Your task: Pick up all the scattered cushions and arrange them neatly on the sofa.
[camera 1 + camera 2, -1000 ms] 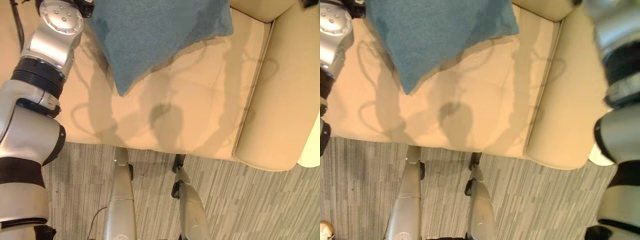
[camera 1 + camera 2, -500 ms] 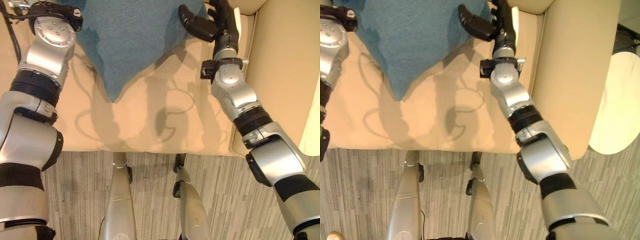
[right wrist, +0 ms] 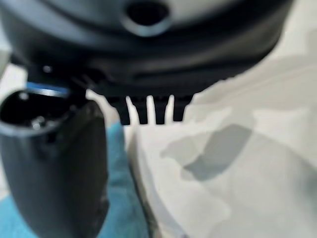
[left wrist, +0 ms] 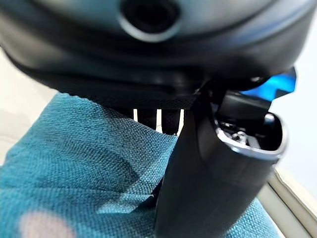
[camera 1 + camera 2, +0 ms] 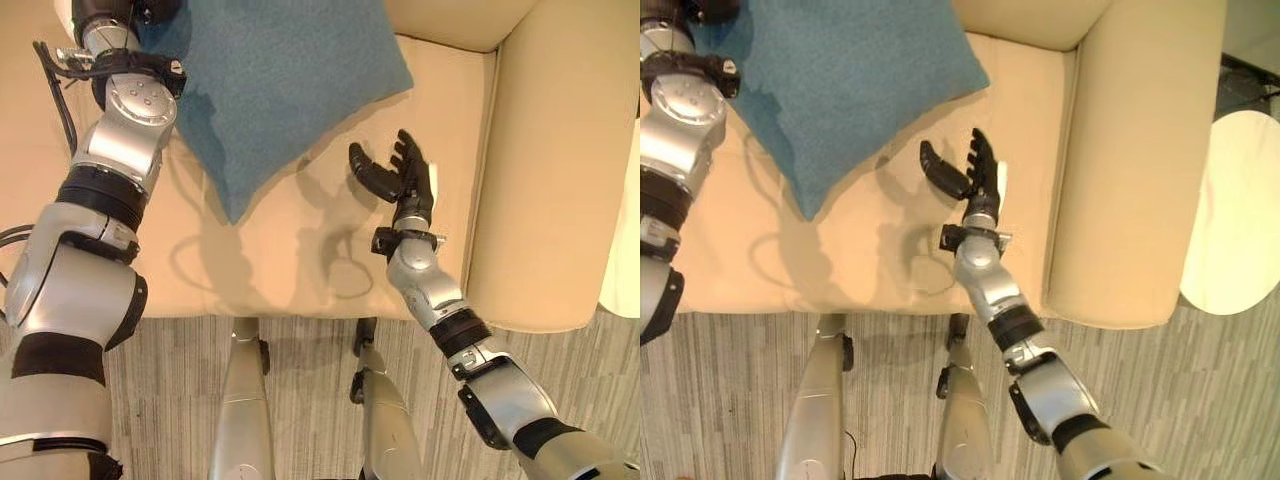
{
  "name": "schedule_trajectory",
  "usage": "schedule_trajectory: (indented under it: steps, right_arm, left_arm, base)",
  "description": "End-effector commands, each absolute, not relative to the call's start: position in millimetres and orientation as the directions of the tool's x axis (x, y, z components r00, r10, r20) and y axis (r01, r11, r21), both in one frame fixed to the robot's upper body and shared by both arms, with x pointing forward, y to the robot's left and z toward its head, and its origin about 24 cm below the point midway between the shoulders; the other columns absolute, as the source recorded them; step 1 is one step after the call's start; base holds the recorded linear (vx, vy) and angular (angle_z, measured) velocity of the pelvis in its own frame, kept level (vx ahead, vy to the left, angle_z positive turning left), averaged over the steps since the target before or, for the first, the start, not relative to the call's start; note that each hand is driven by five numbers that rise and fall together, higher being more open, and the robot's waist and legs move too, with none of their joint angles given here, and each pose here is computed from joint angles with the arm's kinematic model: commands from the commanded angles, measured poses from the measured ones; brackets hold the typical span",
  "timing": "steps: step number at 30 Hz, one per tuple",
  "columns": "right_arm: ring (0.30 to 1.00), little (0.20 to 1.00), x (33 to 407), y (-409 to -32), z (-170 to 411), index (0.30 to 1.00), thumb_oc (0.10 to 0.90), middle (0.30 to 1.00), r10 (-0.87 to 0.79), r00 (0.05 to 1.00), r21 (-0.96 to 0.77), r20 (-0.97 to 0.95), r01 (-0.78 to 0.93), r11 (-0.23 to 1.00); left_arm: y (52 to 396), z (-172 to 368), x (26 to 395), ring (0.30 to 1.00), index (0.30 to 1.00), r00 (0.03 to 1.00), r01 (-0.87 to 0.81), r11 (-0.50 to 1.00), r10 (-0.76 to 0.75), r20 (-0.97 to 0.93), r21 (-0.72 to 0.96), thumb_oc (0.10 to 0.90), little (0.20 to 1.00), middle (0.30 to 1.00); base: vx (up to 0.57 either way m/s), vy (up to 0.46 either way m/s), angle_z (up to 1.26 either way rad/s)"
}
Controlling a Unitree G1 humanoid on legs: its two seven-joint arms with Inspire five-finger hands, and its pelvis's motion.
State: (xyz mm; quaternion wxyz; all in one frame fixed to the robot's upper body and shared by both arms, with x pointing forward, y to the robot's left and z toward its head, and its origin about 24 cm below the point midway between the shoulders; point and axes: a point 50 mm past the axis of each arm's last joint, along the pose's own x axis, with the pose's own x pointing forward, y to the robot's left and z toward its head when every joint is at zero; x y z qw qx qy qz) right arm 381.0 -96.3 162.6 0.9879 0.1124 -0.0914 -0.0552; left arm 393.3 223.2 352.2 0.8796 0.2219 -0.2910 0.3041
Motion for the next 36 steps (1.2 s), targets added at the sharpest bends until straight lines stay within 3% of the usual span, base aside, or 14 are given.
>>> schedule_trajectory:
  steps: [1, 11, 17, 21, 22, 23, 29, 33, 34, 35, 36]
  right_arm:
    - [0.900, 0.900, 380, -94, 204, 0.900, 0.800, 0.900, -0.094, 0.929, 0.394, 0.359, -0.060, 0.917]
    - [0.900, 0.900, 406, -91, 242, 0.900, 0.800, 0.900, -0.051, 0.939, 0.583, 0.341, -0.169, 0.795]
    - [0.900, 0.900, 419, -119, 272, 0.900, 0.800, 0.900, -0.146, 0.935, 0.664, 0.322, -0.113, 0.739]
    - [0.900, 0.900, 419, -132, 301, 0.900, 0.800, 0.900, -0.160, 0.911, 0.610, 0.380, -0.118, 0.783]
    - [0.822, 0.822, 418, -133, 308, 0.822, 0.748, 0.822, -0.154, 0.904, 0.598, 0.400, -0.130, 0.791]
    - [0.300, 0.300, 416, -138, 319, 0.300, 0.400, 0.300, -0.159, 0.889, 0.597, 0.429, -0.147, 0.789]
    - [0.300, 0.300, 412, -162, 337, 0.300, 0.400, 0.300, -0.203, 0.854, 0.538, 0.479, -0.103, 0.837]
    - [0.300, 0.300, 397, -169, 365, 0.300, 0.400, 0.300, -0.179, 0.769, 0.267, 0.613, 0.011, 0.963]
    - [0.300, 0.300, 390, -168, 374, 0.300, 0.400, 0.300, -0.161, 0.728, 0.171, 0.667, 0.061, 0.983]
    - [0.300, 0.300, 374, -169, 395, 0.300, 0.400, 0.300, -0.115, 0.625, -0.016, 0.772, 0.200, 0.980]
    - [0.300, 0.300, 366, -167, 402, 0.300, 0.400, 0.300, -0.091, 0.578, -0.070, 0.811, 0.250, 0.966]
  left_arm:
    - [168, 391, 380, 0.300, 0.300, 0.572, -0.500, 0.861, 0.253, 0.780, 0.088, 0.400, 0.300, 0.300]
    - [155, 389, 384, 0.300, 0.300, 0.626, -0.389, 0.911, 0.152, 0.764, 0.137, 0.400, 0.300, 0.300]
    - [134, 389, 384, 0.300, 0.300, 0.634, -0.303, 0.943, 0.090, 0.768, 0.139, 0.400, 0.300, 0.300]
    - [113, 386, 381, 0.300, 0.300, 0.620, -0.238, 0.953, -0.001, 0.785, 0.189, 0.400, 0.300, 0.300]
    - [110, 385, 381, 0.300, 0.300, 0.622, -0.226, 0.954, -0.016, 0.783, 0.198, 0.400, 0.300, 0.300]
    - [104, 379, 382, 0.300, 0.300, 0.631, -0.192, 0.959, -0.041, 0.775, 0.207, 0.400, 0.300, 0.300]
    - [107, 373, 383, 0.300, 0.300, 0.638, -0.208, 0.935, -0.092, 0.765, 0.286, 0.400, 0.300, 0.300]
    - [122, 374, 381, 0.300, 0.300, 0.622, -0.288, 0.887, -0.113, 0.775, 0.360, 0.400, 0.300, 0.300]
    - [124, 376, 379, 0.300, 0.300, 0.609, -0.304, 0.875, -0.125, 0.783, 0.376, 0.400, 0.300, 0.300]
    - [129, 382, 374, 0.300, 0.300, 0.570, -0.379, 0.827, -0.144, 0.809, 0.415, 0.400, 0.300, 0.300]
    - [131, 385, 370, 0.300, 0.300, 0.546, -0.415, 0.806, -0.150, 0.824, 0.422, 0.400, 0.300, 0.300]
  base:
    - [-0.02, 0.010, -0.10]
    - [0.00, 0.002, -0.01]
    - [0.02, -0.051, 0.08]
    - [0.03, -0.080, 0.22]
    - [0.04, -0.081, 0.35]
    - [0.03, -0.061, 0.24]
    - [0.03, -0.025, 0.11]
    - [0.00, 0.002, 0.03]
    - [-0.01, 0.041, -0.02]
    - [-0.02, 0.044, -0.04]
    - [-0.02, 0.049, -0.06]
